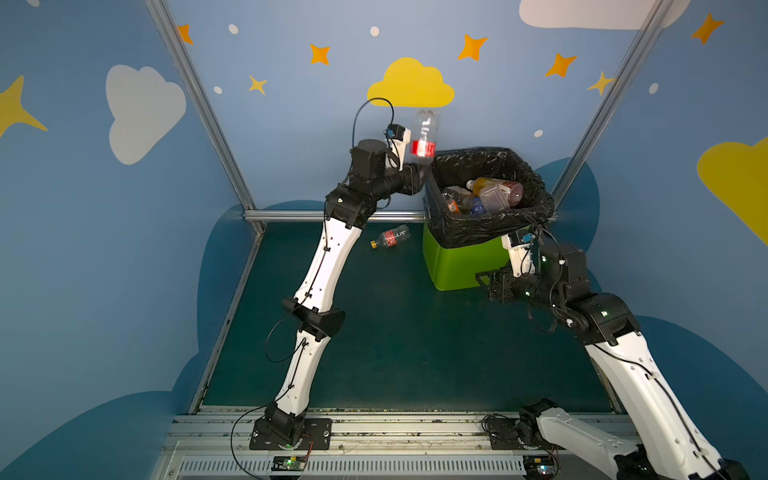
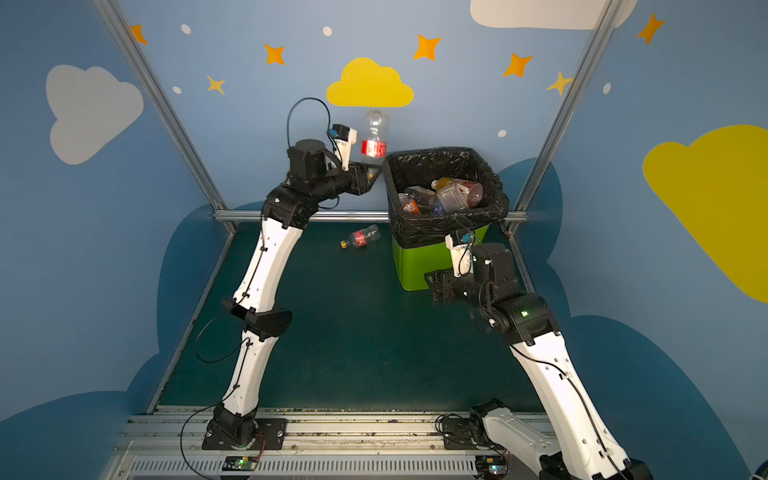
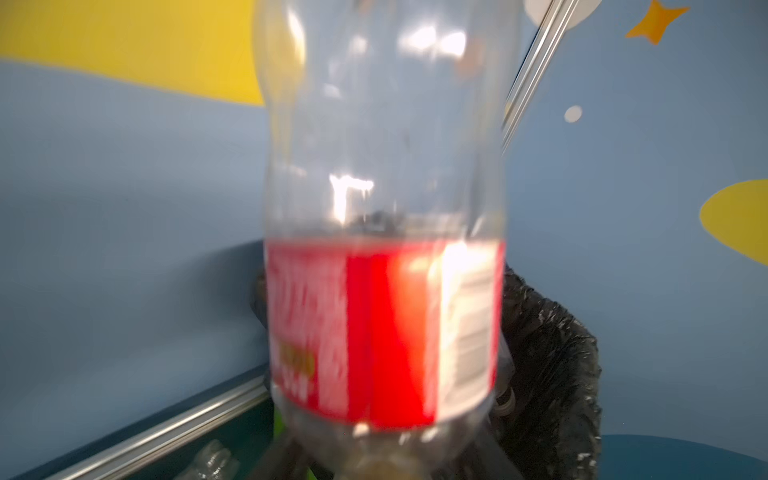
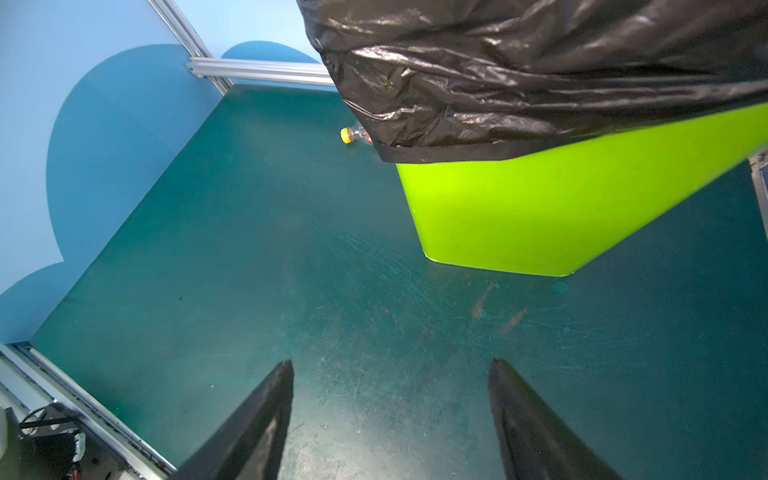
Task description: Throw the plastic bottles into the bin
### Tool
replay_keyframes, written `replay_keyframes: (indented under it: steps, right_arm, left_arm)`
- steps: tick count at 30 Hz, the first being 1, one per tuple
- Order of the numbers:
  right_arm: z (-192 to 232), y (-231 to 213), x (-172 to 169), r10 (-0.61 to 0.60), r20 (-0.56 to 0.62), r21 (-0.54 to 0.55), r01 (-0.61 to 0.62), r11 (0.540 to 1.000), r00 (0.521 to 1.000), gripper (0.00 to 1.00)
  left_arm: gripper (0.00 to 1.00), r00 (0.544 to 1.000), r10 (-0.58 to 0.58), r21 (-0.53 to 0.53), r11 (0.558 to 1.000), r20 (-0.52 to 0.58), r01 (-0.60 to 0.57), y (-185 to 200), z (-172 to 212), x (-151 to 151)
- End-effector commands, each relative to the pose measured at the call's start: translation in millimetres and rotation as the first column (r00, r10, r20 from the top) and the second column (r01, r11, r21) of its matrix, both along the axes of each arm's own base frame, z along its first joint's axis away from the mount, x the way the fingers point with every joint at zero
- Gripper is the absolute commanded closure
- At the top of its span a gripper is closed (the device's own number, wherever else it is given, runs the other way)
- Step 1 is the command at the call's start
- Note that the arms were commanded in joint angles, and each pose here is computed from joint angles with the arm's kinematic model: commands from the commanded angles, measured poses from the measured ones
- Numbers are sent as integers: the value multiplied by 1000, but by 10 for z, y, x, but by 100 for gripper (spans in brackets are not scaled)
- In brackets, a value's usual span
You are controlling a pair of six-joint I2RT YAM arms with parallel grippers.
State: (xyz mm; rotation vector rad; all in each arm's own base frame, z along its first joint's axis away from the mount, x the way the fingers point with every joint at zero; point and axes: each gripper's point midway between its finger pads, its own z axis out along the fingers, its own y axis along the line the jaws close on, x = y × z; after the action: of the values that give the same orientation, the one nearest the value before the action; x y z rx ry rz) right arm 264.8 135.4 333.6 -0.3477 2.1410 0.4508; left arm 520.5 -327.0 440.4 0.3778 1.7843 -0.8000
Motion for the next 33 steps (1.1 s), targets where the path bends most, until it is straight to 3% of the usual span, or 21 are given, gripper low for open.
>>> replay_keyframes:
  steps: [1,4,6,11,13,18,22,26,28,30,33]
  right_arm:
    - [-66,-32,-80,-8,-27,13,8,1000,1000,26]
    - [-71,-13,-105,-2,-37,33,3,999,999,25]
    - [-66,4,-96,1,-35,45,1,999,999,25]
    - [-41,9,-119,10,-24,52,-9,999,1000,25]
    - [-77,-3,-114,4,-20,48,-3,999,1000,25]
    - [-115,25,-87,6,-33,59,-4,998,999,26]
    - [-100,58,-138,30,-42,74,-27,997,999,25]
    - [-112,106,-179,62,-55,87,-57,995,997,25]
    - [-114,228,-204,117,-87,126,-105,986,989,25]
    - [-170,436,-276,217,-151,180,-189,965,964,24]
    - [-375,855,-596,423,-255,210,-377,902,870,22]
  left_arm:
    - [0,991,-75,-77,993,108,84,-287,329,-174]
    - [0,952,-146,-81,982,268,173,-504,661,-430]
    - [0,945,-146,-95,979,292,181,-534,771,-484]
    - [1,987,-117,43,993,114,113,-306,381,-535]
    - [4,989,-145,63,988,27,143,-319,155,-548]
    - [24,980,-196,-52,979,22,197,-501,116,-494]
    - [21,995,-102,22,995,10,102,-285,200,-503]
    - [17,993,81,171,983,-91,-65,360,76,-628]
    - [17,940,251,269,945,-232,-186,894,-201,-696]
    - [17,872,343,385,901,-348,-201,1290,-570,-897]
    - [15,783,430,442,869,-450,-223,1652,-1054,-1285]
